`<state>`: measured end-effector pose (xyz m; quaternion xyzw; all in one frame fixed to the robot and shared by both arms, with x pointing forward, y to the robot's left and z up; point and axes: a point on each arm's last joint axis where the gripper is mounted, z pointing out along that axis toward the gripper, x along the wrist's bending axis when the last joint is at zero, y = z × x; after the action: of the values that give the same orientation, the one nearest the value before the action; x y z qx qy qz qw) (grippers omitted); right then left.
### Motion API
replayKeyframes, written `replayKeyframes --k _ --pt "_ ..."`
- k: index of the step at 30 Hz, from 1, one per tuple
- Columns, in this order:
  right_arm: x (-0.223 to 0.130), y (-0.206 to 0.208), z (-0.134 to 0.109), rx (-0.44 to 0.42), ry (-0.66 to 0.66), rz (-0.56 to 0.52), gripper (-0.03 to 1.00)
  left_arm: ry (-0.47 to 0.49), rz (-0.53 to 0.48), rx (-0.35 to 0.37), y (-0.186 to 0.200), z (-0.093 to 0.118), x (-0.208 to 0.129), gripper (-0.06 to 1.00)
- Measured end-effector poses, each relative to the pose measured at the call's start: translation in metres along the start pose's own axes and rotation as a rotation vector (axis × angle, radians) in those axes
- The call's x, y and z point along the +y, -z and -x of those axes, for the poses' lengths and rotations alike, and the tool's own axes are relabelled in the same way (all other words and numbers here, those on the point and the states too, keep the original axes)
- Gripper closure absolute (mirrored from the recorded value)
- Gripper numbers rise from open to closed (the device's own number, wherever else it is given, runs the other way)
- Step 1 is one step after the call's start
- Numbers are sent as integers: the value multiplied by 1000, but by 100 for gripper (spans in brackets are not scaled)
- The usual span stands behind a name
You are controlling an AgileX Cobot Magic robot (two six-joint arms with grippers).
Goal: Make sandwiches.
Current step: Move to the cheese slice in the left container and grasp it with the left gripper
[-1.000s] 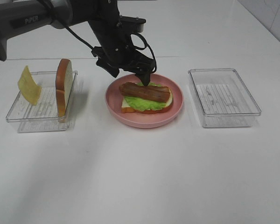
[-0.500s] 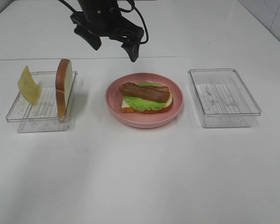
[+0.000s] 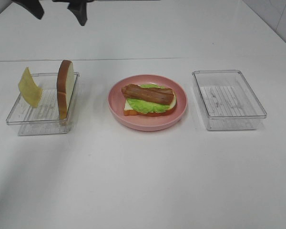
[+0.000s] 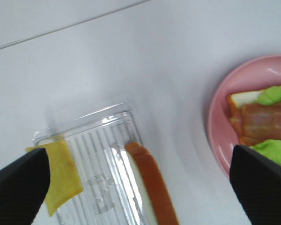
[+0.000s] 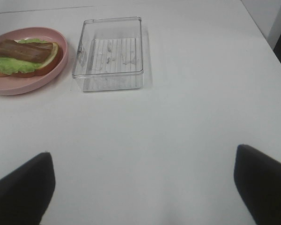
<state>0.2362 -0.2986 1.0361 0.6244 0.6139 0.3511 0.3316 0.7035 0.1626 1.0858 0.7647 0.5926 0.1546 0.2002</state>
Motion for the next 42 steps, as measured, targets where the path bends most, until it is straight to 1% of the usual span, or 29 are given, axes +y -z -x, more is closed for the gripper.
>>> replayKeyframes --k 1,3,4,5,6,7,8,9,11,12,14,16,20,22,23,25,26,27,28,30,32,33,42 --pt "0 0 0 0 0 0 -1 0 0 0 0 0 0 -4" --pt "0 0 0 0 0 0 -1 80 0 31 5 -40 -2 -4" --pt "0 0 0 0 0 0 -1 80 0 31 5 -40 -2 -4" --pt "0 0 0 0 0 0 -1 100 -11 42 3 -51 -4 -4" --pt "0 0 0 0 0 0 -1 133 -41 59 -1 -68 -11 -4" --pt "0 0 0 0 0 0 -1 133 -41 59 -1 -68 -11 -4" --pt "0 0 0 0 0 0 -1 150 -59 67 -4 -77 -16 -4" --pt "0 0 0 0 0 0 -1 150 -59 67 -4 -77 -16 -4" --pt "0 0 0 0 0 0 -1 199 -120 89 -16 -103 -30 -4" --pt "0 0 0 0 0 0 -1 199 -120 89 -16 -103 -30 -4" --pt "0 0 0 0 0 0 -1 205 -134 96 -17 -112 -34 -4" --pt "0 0 0 0 0 0 -1 204 -137 99 -18 -116 -35 -4" --pt "0 0 0 0 0 0 -1 198 -154 96 -26 -116 -37 -4" --pt "0 0 0 0 0 0 -1 197 -186 91 -41 -117 -40 -4" --pt "0 0 0 0 0 0 -1 197 -186 91 -41 -117 -40 -4" --pt "0 0 0 0 0 0 -1 199 -228 82 -63 -118 -46 -4" --pt "0 0 0 0 0 0 -1 199 -228 82 -63 -118 -46 -4" --pt "0 0 0 0 0 0 -1 204 -251 72 -74 -118 -49 -4" --pt "0 0 0 0 0 0 -1 204 -251 72 -74 -118 -49 -4" --pt "0 0 0 0 0 0 -1 215 -281 52 -89 -117 -54 -4" --pt "0 0 0 0 0 0 -1 217 -288 49 -92 -117 -55 -4" --pt "0 0 0 0 0 0 -1 221 -303 42 -100 -116 -58 -4" --pt "0 0 0 0 0 0 -1 222 -339 38 -117 -117 -65 -4"
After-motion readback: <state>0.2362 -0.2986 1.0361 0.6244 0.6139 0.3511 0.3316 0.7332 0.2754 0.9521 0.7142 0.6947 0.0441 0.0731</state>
